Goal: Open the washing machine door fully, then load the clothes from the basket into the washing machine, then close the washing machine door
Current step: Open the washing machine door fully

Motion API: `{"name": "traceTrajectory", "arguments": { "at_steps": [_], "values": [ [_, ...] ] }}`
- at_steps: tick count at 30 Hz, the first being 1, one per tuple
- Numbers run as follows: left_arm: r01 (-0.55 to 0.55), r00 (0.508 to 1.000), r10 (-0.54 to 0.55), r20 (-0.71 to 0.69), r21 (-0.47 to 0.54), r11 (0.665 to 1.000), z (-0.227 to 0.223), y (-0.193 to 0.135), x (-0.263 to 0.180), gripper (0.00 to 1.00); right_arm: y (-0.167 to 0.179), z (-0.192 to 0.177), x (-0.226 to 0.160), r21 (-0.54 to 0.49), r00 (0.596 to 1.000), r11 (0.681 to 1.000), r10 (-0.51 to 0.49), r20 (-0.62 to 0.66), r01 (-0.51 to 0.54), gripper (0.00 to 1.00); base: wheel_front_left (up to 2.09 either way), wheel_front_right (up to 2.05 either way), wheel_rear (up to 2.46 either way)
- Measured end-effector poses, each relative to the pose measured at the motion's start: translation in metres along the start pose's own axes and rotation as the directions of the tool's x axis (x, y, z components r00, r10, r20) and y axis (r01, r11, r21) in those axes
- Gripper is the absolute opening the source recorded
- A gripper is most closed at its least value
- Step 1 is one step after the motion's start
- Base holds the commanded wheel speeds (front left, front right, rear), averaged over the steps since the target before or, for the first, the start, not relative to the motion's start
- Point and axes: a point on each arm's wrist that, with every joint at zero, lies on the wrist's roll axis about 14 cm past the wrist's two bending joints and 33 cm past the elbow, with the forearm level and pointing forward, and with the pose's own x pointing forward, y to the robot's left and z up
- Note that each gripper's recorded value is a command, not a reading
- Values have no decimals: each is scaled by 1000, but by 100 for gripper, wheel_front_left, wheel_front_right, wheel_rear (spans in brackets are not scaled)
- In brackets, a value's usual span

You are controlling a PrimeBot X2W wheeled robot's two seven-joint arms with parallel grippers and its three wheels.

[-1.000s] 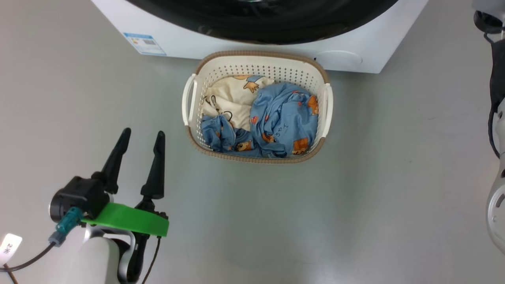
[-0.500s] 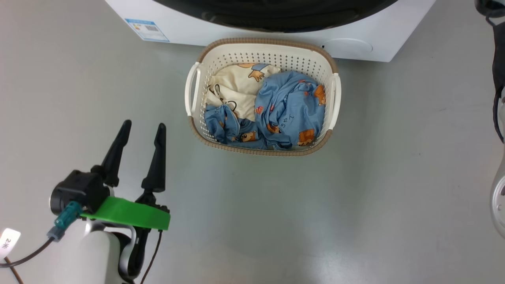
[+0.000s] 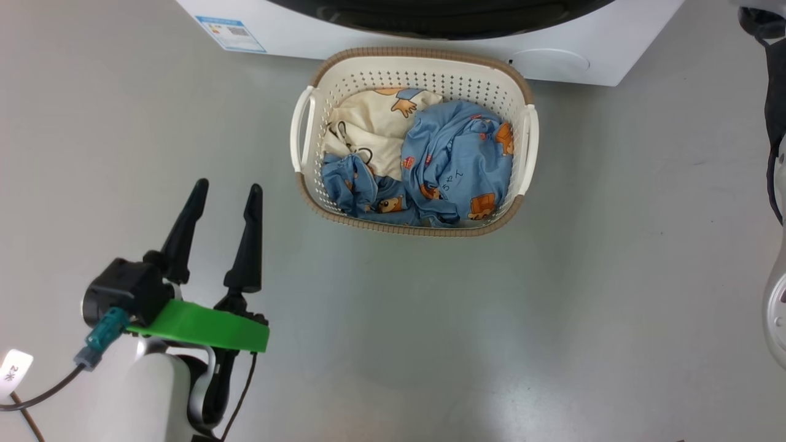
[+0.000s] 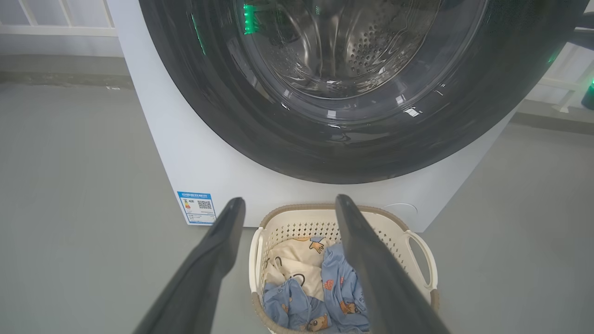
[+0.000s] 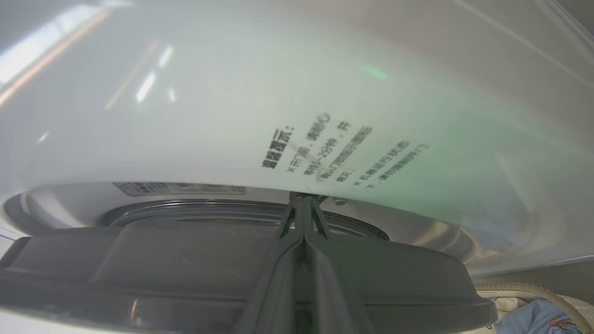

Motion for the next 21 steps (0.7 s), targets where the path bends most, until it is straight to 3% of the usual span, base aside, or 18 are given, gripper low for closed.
{"name": "traceTrajectory", "arguments": {
  "at_steps": [21],
  "values": [
    [-8, 1000, 8, 14, -13, 1000, 5, 3, 1, 100, -18, -22, 5, -9, 987, 998, -56, -148, 55, 0, 0, 0, 0]
  ]
}}
